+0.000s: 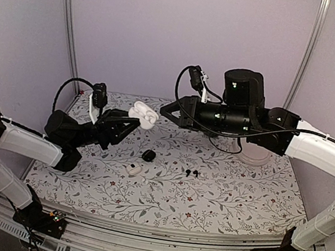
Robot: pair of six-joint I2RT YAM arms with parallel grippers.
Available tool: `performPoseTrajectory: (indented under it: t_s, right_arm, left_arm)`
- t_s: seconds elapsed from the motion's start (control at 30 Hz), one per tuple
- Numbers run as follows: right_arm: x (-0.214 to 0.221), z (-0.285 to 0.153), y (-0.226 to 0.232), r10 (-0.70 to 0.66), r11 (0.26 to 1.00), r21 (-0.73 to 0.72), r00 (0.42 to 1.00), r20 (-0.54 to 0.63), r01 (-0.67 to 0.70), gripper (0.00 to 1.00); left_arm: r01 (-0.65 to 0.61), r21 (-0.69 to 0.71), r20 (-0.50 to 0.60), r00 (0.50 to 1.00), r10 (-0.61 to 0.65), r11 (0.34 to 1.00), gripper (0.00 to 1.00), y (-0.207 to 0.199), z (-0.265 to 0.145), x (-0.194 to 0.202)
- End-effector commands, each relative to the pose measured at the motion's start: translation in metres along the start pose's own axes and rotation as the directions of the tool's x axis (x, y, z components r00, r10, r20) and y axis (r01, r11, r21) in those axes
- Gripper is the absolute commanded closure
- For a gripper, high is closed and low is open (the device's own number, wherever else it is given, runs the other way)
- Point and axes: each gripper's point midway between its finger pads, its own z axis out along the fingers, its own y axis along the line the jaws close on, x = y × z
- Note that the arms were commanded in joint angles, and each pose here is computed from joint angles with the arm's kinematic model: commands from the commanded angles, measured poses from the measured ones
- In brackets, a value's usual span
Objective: Insert the wireless bluetooth earbuds into the charging case
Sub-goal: Adjust the left earbud in the right side groove of the charging case.
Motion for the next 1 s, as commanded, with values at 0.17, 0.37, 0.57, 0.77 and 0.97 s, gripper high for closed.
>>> performPoseTrajectory:
  t_s: [0.17, 0.37, 0.57, 0.77, 0.97]
  right_arm:
    - [-0.004, -0.004, 0.004, -0.040, 0.999, -0.027, 0.999, 0.023, 0.040, 0.76]
    - [0.005, -0.003, 0.003, -0.036, 0.999, -0.030, 0.999, -0.018, 0.035, 0.79]
    - [0.012, 0.000, 0.000, -0.015, 1.000, -0.019, 0.999, -0.051, 0.014, 0.80]
    - [0.018, 0.004, -0.001, -0.001, 1.000, -0.014, 0.997, -0.071, 0.000, 0.80]
    - [0.019, 0.009, 0.000, -0.001, 1.000, -0.017, 0.997, -0.072, 0.000, 0.80]
  left_arm:
    - [-0.188, 0.119, 0.189, 0.968, 0.164, 0.975, 1.00, -0.036, -0.004, -0.043]
    - [-0.190, 0.113, 0.187, 0.968, 0.167, 0.975, 1.00, -0.034, -0.004, -0.042]
    - [-0.196, 0.113, 0.187, 0.967, 0.173, 0.974, 1.00, -0.033, -0.002, -0.042]
    - [-0.200, 0.117, 0.188, 0.966, 0.176, 0.973, 1.00, -0.033, -0.002, -0.043]
    - [-0.195, 0.118, 0.186, 0.967, 0.171, 0.974, 1.00, -0.033, -0.001, -0.042]
